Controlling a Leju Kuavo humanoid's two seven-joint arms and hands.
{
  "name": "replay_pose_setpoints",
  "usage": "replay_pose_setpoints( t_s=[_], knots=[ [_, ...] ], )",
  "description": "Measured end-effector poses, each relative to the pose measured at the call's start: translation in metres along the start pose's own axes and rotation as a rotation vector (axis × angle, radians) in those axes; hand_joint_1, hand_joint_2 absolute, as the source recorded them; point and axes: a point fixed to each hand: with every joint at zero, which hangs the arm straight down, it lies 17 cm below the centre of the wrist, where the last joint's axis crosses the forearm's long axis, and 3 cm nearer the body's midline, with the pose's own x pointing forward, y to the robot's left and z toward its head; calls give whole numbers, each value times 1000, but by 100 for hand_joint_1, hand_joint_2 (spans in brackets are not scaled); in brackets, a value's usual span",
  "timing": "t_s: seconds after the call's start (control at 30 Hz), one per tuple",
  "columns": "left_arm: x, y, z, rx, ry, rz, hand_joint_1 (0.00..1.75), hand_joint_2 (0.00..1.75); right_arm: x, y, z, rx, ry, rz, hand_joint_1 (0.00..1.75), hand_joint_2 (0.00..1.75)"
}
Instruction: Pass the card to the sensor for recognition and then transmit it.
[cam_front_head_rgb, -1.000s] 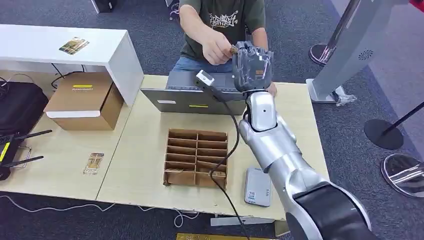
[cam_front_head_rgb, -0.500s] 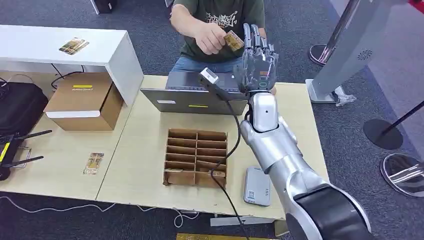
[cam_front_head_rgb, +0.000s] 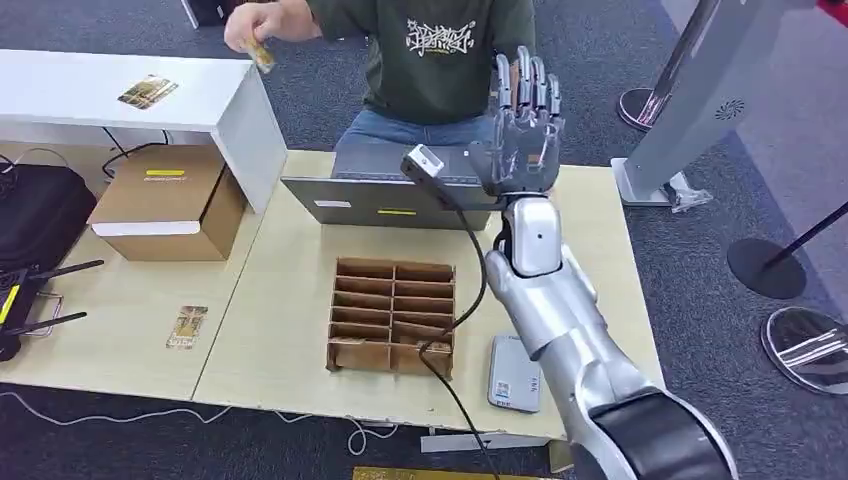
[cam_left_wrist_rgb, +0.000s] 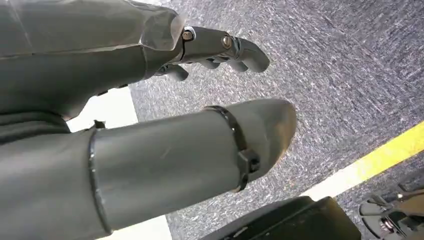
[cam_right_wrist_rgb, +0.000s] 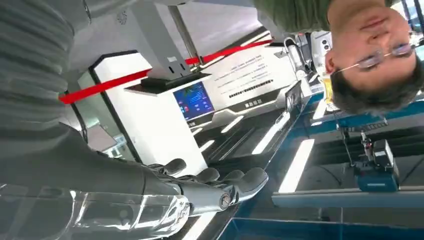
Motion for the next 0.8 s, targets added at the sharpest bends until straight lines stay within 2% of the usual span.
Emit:
replay_pose_setpoints(
  t_s=[0.17,0.4,0.6,0.8],
  knots=[
    [-5,-2,0,6,10,31,0,0,-25,-3,24,-20,56,-26,0,175],
    [-9,-4,0,14,18,61,0,0,-59,-6,79,-31,116,-4,0,175],
    [-10,-5,1,16,26,93,0,0,-75,-18,128,-38,151,15,0,175],
    [-12,-4,1,23,36,123,0,0,-86,-31,163,-43,196,30,0,175]
  ],
)
